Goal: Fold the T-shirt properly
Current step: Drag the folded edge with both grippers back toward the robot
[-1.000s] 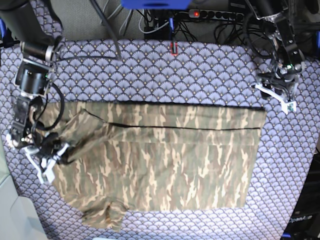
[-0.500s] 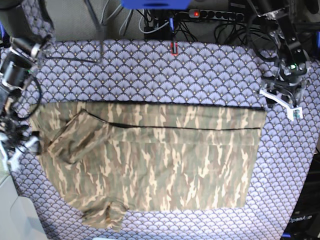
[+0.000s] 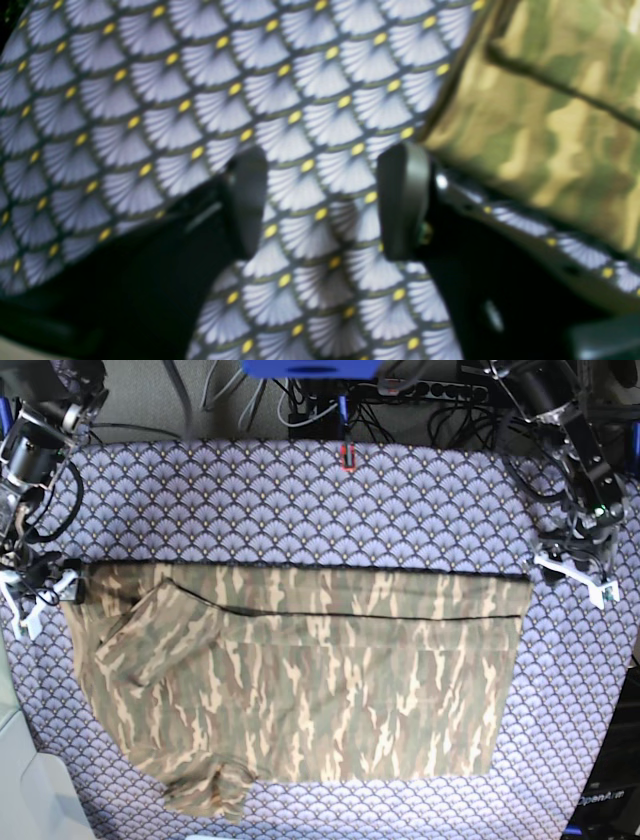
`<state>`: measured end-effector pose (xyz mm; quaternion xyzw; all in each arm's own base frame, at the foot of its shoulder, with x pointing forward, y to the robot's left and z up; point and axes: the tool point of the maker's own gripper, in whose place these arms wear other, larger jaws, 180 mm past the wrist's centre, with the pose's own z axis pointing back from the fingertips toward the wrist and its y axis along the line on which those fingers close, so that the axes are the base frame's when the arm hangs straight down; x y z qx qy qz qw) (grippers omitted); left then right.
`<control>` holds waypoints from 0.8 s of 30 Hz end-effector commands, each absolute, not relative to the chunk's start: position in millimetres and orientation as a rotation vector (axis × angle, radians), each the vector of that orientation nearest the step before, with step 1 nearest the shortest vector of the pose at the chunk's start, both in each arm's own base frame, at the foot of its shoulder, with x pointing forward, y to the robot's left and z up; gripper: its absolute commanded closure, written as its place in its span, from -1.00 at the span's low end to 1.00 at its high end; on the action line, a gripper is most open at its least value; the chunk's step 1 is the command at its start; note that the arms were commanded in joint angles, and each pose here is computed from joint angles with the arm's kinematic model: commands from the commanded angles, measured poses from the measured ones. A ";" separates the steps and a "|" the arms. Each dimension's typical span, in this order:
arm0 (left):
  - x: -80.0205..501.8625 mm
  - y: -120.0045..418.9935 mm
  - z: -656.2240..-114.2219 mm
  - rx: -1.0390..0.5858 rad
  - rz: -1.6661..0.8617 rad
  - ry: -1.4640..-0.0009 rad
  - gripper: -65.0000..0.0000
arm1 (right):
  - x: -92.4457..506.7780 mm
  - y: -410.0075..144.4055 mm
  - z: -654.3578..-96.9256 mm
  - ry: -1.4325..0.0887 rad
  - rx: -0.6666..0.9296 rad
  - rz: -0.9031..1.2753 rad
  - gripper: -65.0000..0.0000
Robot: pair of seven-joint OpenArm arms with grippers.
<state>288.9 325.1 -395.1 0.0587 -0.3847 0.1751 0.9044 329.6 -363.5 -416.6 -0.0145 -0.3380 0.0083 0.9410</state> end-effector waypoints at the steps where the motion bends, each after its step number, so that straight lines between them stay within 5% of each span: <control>1: 297.2 331.4 -381.4 0.137 0.355 -0.843 -0.18 | 339.4 -375.6 -398.0 -0.740 -0.058 0.019 -0.40; 21: 298.1 331.4 -381.8 0.136 0.354 -0.842 -0.18 | 307.6 -343.7 -440.6 -0.654 0.011 0.008 -0.39; 24: 305.1 330.9 -376.9 0.132 0.355 -0.858 -0.19 | 310.4 -342.3 -439.4 -0.661 0.014 0.008 -0.23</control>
